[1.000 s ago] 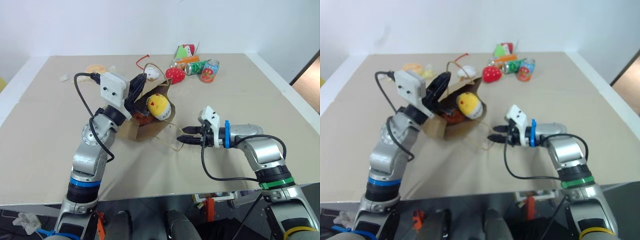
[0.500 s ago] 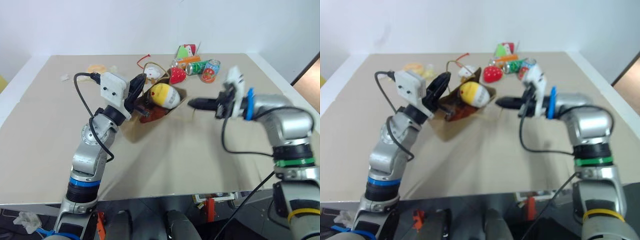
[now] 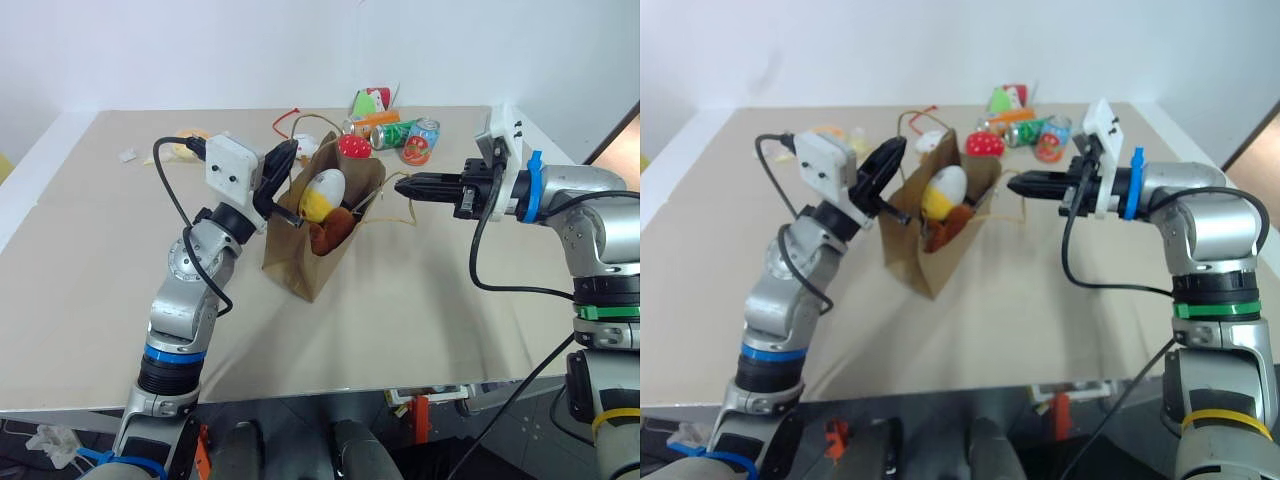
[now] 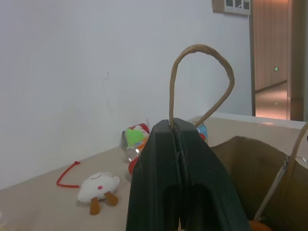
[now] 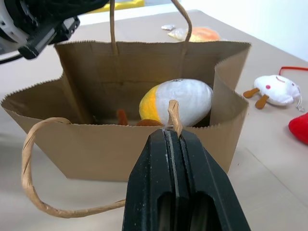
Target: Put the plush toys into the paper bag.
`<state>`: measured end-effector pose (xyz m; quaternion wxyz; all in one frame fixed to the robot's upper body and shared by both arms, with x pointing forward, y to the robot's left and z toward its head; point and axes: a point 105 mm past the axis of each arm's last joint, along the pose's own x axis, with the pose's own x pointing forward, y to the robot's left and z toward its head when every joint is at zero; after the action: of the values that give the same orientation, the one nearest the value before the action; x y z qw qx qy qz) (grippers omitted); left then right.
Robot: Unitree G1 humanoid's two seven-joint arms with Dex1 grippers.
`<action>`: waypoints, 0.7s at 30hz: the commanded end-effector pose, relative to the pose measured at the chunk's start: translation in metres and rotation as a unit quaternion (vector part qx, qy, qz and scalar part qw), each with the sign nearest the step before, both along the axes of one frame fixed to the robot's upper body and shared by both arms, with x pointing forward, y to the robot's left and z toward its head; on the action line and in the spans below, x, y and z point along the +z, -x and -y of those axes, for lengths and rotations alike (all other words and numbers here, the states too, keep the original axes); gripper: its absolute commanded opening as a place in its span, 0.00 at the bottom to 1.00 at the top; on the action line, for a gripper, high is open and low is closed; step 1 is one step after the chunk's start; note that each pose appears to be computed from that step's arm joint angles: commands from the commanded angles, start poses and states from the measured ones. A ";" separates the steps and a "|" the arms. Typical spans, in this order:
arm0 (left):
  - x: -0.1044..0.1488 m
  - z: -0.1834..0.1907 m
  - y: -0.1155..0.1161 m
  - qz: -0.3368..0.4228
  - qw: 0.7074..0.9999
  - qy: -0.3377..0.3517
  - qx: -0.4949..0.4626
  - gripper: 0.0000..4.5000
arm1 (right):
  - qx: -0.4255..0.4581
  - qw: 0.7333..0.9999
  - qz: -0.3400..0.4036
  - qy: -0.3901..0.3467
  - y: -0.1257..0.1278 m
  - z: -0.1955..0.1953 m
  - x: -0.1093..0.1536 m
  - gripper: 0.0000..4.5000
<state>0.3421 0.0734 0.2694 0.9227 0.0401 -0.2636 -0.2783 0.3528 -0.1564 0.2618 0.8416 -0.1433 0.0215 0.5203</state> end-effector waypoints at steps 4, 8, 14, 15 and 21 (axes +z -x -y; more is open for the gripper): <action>0.002 -0.002 0.009 0.014 1.000 -0.015 -0.004 0.00 | 0.007 0.999 0.001 -0.035 0.001 -0.003 0.014 0.15; -0.001 -0.007 0.009 0.011 1.000 -0.025 -0.001 0.00 | 0.002 0.998 0.023 -0.050 0.001 0.001 0.030 0.52; -0.004 -0.009 0.012 0.011 0.999 -0.035 -0.003 0.00 | -0.023 0.994 0.038 -0.105 0.000 0.019 0.053 0.85; -0.003 -0.009 0.013 0.012 0.999 -0.034 -0.007 0.00 | -0.032 0.992 0.041 -0.113 -0.001 0.024 0.055 0.85; 0.002 -0.011 0.022 0.008 0.998 -0.021 -0.054 0.00 | -0.077 0.993 0.032 -0.087 -0.007 0.052 0.040 0.85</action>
<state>0.3299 0.0814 0.2586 0.9131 0.0507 -0.2440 -0.3229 0.3632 -0.1984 0.2961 0.8860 -0.0645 -0.0287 0.4582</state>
